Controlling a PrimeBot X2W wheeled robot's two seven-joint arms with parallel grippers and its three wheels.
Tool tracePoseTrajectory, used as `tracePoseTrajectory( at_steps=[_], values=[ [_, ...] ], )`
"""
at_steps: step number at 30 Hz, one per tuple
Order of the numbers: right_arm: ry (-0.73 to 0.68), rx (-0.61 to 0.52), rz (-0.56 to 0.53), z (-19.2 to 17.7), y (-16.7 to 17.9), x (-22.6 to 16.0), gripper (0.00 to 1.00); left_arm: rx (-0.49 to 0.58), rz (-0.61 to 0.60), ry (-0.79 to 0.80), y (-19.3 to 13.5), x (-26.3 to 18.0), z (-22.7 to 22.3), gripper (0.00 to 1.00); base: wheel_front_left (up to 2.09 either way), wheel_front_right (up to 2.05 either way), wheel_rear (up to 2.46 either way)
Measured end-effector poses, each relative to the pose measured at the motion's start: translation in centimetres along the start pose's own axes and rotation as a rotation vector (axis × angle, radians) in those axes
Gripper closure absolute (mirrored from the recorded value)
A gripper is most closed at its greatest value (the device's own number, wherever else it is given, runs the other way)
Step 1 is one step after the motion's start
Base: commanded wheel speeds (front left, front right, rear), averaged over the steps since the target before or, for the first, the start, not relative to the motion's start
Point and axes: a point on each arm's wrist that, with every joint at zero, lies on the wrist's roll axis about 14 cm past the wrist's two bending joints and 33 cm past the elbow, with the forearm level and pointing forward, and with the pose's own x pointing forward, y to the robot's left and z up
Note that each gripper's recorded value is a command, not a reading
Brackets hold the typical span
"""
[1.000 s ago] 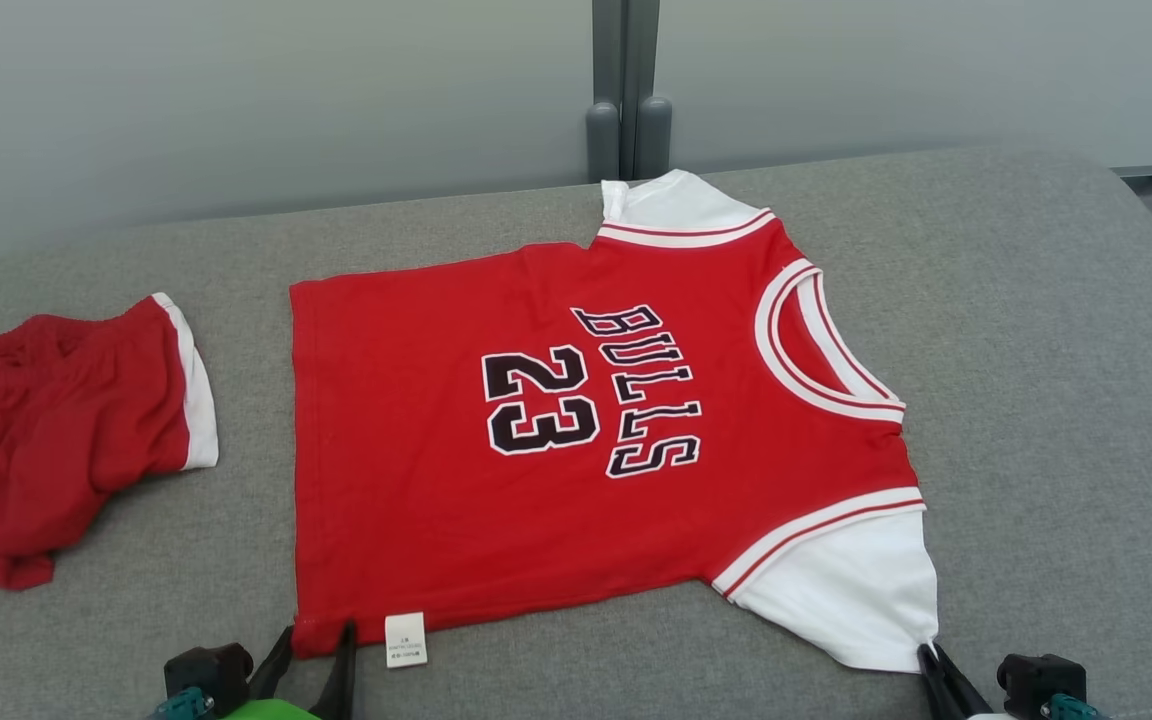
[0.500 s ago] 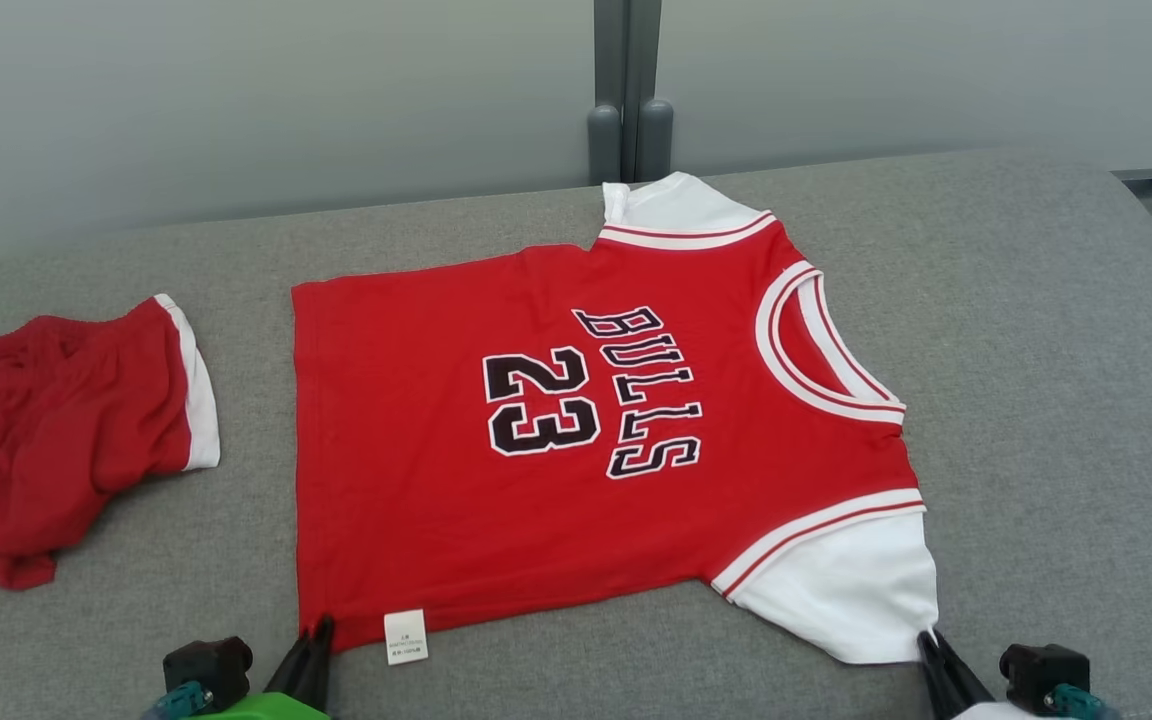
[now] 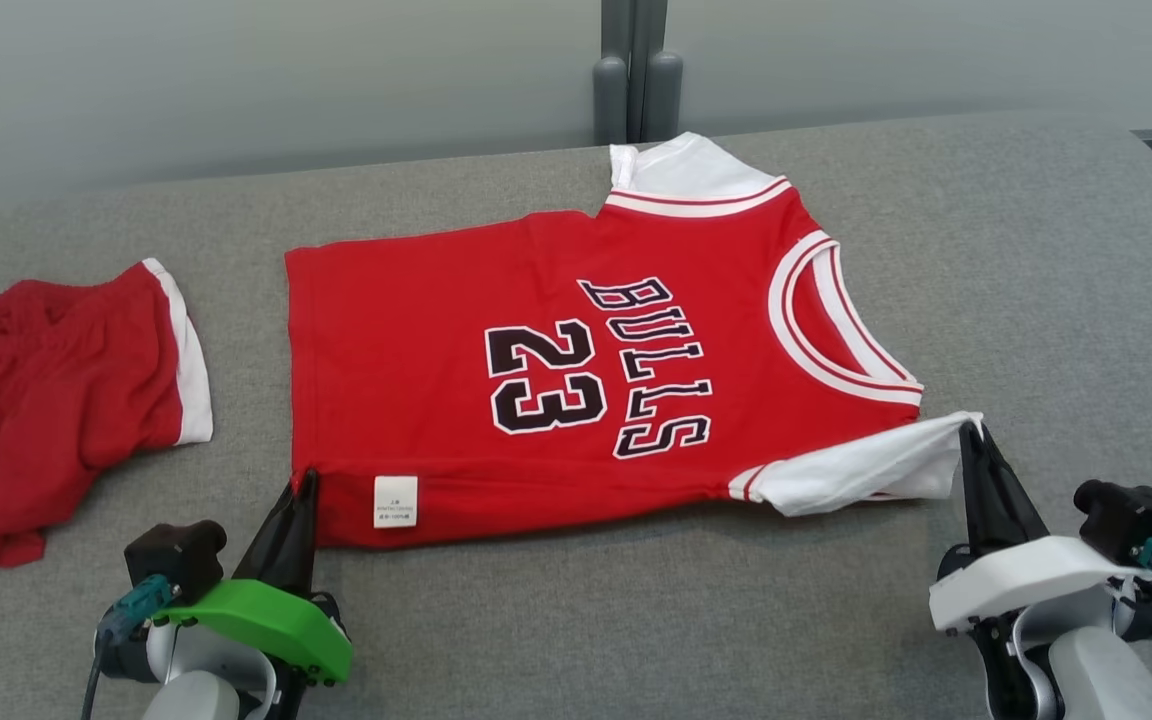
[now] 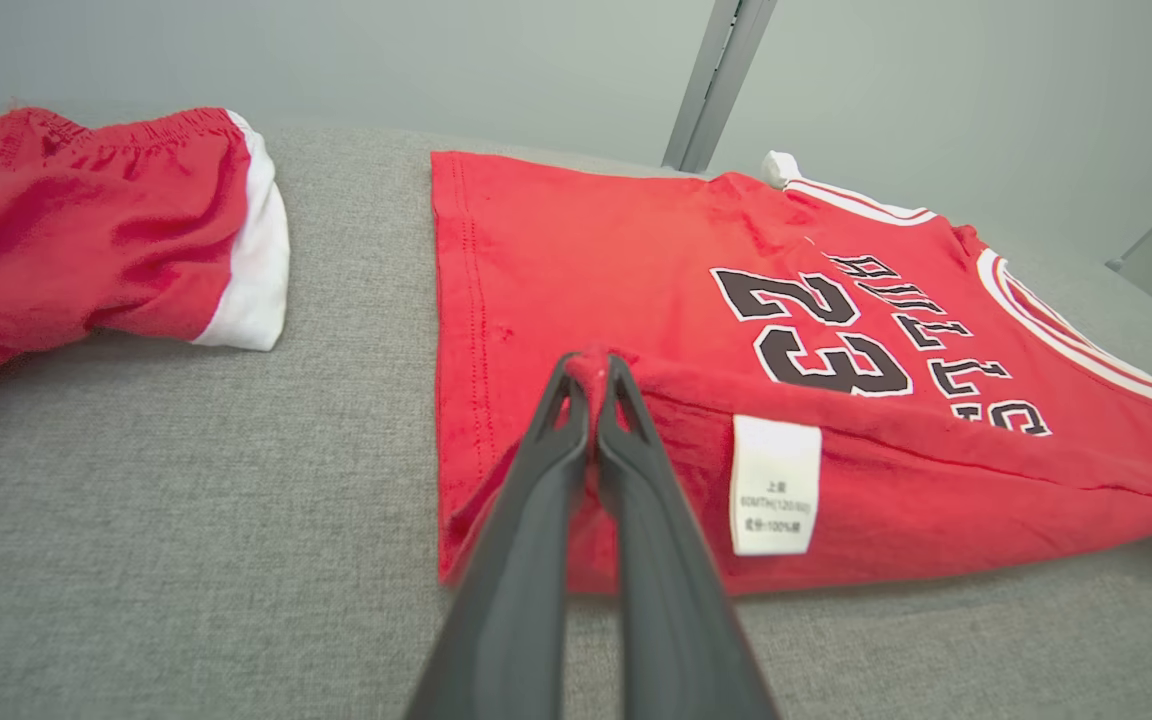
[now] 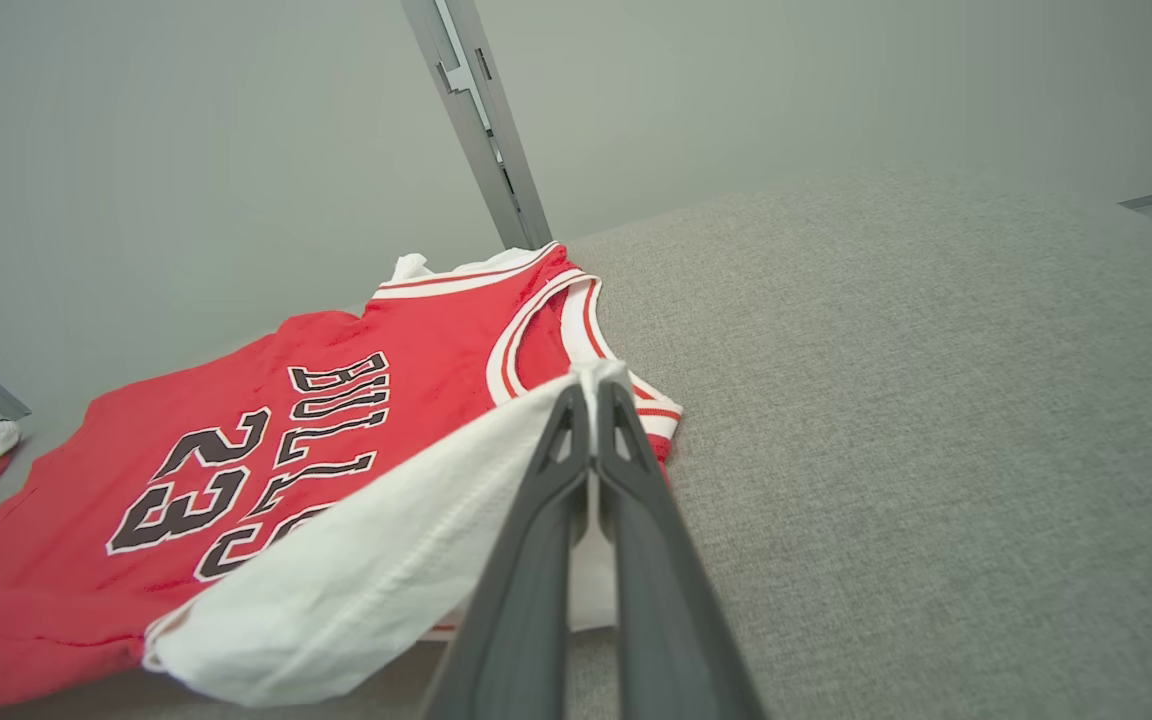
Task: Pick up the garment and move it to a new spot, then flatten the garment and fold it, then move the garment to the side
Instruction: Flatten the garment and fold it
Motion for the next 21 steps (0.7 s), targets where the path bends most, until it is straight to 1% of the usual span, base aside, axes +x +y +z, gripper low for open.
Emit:
tracePoseTrajectory(
  at_steps=[5,13,17,21],
  values=[
    [-0.021,0.017,0.025,0.8,0.7,2.2,1.00,0.003,0.011,0.011,0.6,0.7,0.0,1.00,0.00,0.00,0.00],
    [-0.042,-0.016,0.048,2.9,0.9,6.8,1.00,0.003,0.013,0.022,1.2,2.4,0.2,1.00,0.00,0.00,0.00],
    [0.022,-0.057,0.060,1.7,0.7,8.1,1.00,0.005,0.021,0.033,1.5,3.0,0.2,1.00,0.00,0.00,0.00],
    [0.094,-0.096,0.106,0.2,1.9,8.9,1.00,0.005,0.041,0.054,2.3,2.9,-0.4,1.00,0.00,0.00,0.00]
  ],
)
